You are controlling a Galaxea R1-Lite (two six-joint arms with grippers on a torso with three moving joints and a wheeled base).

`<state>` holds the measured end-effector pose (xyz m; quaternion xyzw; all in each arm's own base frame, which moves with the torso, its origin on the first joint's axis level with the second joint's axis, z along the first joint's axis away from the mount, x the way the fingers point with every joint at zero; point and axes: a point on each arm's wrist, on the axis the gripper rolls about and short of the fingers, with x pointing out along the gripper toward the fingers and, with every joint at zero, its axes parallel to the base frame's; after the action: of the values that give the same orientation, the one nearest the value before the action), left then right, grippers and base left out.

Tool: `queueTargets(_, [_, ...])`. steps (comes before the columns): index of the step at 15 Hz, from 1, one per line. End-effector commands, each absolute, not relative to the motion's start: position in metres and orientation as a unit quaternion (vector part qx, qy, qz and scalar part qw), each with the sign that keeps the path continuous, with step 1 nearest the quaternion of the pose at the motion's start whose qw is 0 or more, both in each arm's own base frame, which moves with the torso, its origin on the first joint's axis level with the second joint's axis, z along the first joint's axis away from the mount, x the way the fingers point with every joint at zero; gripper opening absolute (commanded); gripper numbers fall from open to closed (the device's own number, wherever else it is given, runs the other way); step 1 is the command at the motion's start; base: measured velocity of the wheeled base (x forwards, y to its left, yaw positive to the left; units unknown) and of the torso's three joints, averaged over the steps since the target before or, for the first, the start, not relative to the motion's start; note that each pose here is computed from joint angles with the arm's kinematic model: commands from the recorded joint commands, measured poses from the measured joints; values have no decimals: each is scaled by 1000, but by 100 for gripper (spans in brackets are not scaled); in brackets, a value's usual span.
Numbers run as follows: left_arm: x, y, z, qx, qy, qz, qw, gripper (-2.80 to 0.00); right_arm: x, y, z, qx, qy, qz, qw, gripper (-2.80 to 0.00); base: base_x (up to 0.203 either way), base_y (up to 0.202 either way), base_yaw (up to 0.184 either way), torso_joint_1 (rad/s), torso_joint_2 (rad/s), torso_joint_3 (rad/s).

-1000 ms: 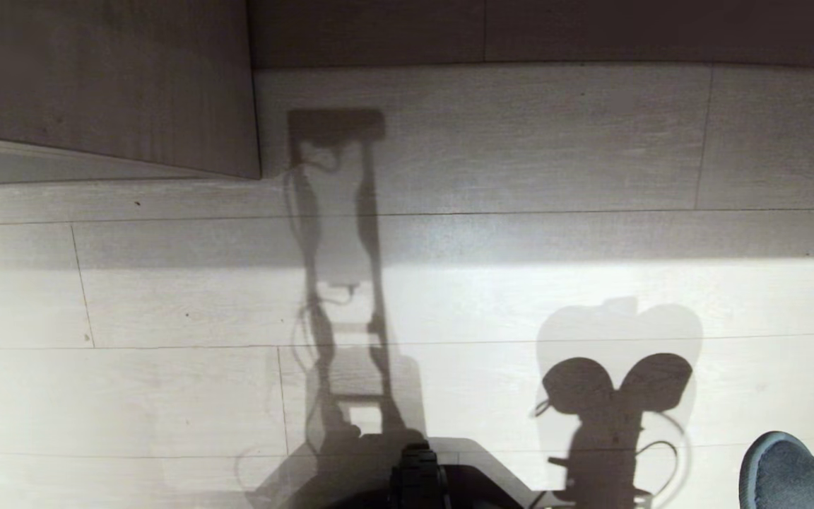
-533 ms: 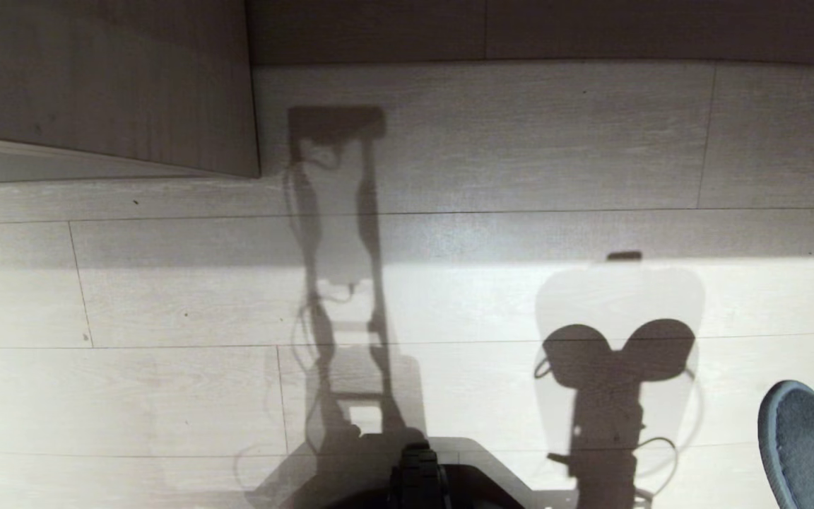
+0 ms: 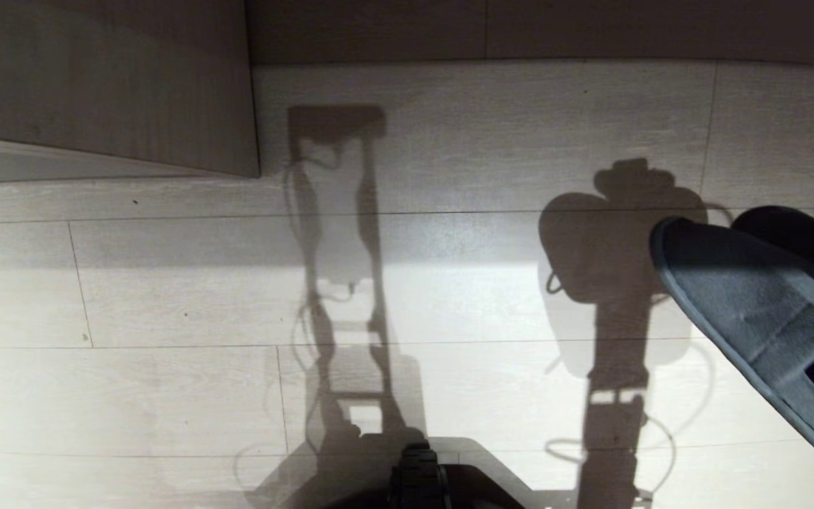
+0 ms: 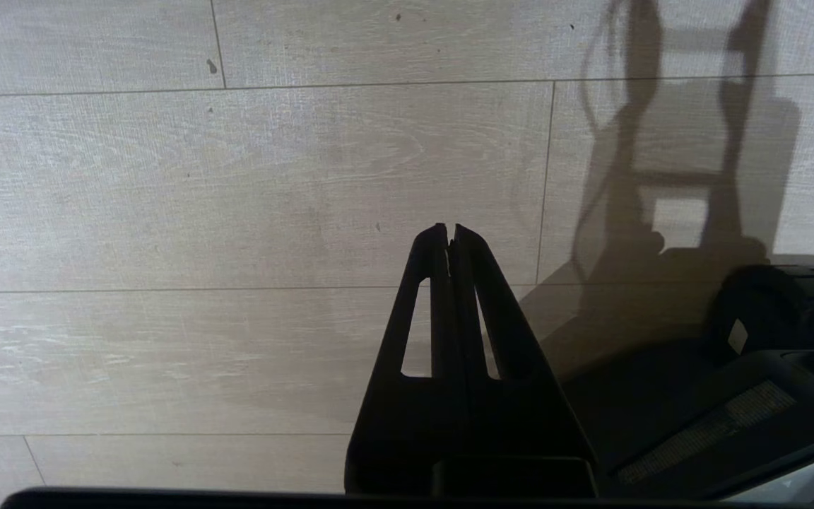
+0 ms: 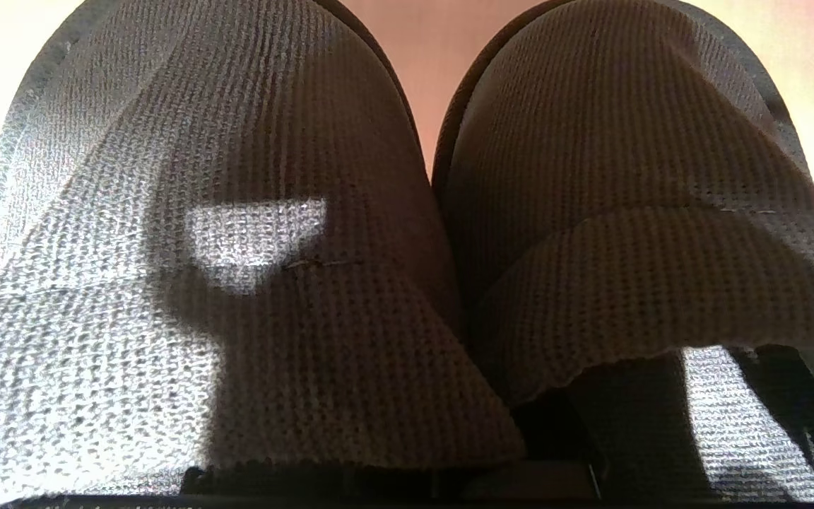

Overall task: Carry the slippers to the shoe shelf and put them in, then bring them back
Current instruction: Place the slippers on the floor

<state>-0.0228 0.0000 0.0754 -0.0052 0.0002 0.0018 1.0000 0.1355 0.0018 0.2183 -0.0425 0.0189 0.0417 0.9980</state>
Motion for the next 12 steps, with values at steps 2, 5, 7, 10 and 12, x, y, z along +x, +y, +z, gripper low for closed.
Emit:
queueTargets(2, [-23, 0, 75, -5, 1, 2, 1000, -280, 211, 2, 218, -55, -40, 41, 997, -280, 0, 0, 0, 0, 0, 0])
queueTargets(5, [-23, 0, 75, -5, 0, 2, 1000, -280, 247, 0, 221, -73, -120, 33, 990, -280, 0, 0, 0, 0, 0, 0])
queueTargets(7, [-23, 0, 75, -5, 0, 2, 1000, -280, 267, 0, 210, -78, -133, 29, 988, -280, 0, 0, 0, 0, 0, 0])
queueTargets(10, [-23, 0, 75, -5, 0, 2, 1000, -280, 291, -1, 191, -74, -159, 24, 984, -280, 0, 0, 0, 0, 0, 0])
queueTargets(12, [-23, 0, 75, -6, 0, 2, 1000, -280, 302, -3, 177, -66, -142, 24, 987, -280, 0, 0, 0, 0, 0, 0])
